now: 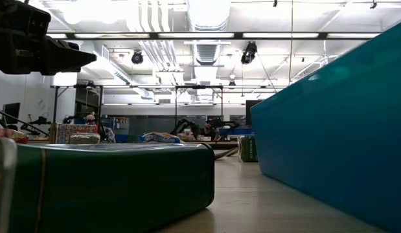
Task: Pick & Place Food Item
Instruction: Put the blue noodle pack into the yellow bin
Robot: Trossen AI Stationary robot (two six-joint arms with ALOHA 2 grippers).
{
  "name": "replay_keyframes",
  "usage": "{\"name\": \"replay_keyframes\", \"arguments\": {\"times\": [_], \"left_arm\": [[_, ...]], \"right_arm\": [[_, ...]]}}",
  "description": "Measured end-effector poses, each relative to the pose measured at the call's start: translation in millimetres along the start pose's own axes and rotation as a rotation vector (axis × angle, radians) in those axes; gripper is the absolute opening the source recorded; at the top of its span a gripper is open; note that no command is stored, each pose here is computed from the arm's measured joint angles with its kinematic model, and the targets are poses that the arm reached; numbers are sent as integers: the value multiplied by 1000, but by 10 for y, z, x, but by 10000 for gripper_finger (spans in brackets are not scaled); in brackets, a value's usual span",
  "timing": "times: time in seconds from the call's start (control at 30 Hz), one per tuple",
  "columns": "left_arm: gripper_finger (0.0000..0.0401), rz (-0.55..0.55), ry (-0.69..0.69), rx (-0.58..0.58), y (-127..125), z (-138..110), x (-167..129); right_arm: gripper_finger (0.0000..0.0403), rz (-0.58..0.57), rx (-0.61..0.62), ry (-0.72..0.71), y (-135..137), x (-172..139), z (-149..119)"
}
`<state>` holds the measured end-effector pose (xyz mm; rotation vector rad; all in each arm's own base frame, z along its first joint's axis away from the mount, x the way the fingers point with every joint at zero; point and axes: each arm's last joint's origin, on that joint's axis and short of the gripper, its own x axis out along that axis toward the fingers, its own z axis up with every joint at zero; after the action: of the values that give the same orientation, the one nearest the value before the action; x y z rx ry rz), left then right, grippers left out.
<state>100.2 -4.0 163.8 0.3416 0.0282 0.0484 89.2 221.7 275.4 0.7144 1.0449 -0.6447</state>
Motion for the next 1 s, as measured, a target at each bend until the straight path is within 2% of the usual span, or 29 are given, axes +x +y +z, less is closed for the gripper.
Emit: {"name": "replay_keyframes", "arguments": {"times": [0.13,0.27,0.4,0.57,0.73,0.83,1.0], "left_arm": [[0,0,0,0,0,1,0],[0,0,0,0,0,1,0],[0,0,0,0,0,0,0],[0,0,0,0,1,1,0],[0,0,0,0,0,1,0],[0,0,0,0,0,0,0],[0,1,0,0,0,1,0]], "right_arm": [[222,33,-42,-150,-25,-5,67],[222,76,-85,-383,-39,-10,210],[222,60,-139,-542,14,33,407],[222,-120,-323,-581,116,178,706],[222,-291,-355,-571,180,358,1114],[222,-346,-370,-578,221,473,1349],[222,-389,-480,-598,327,664,1716]]}}
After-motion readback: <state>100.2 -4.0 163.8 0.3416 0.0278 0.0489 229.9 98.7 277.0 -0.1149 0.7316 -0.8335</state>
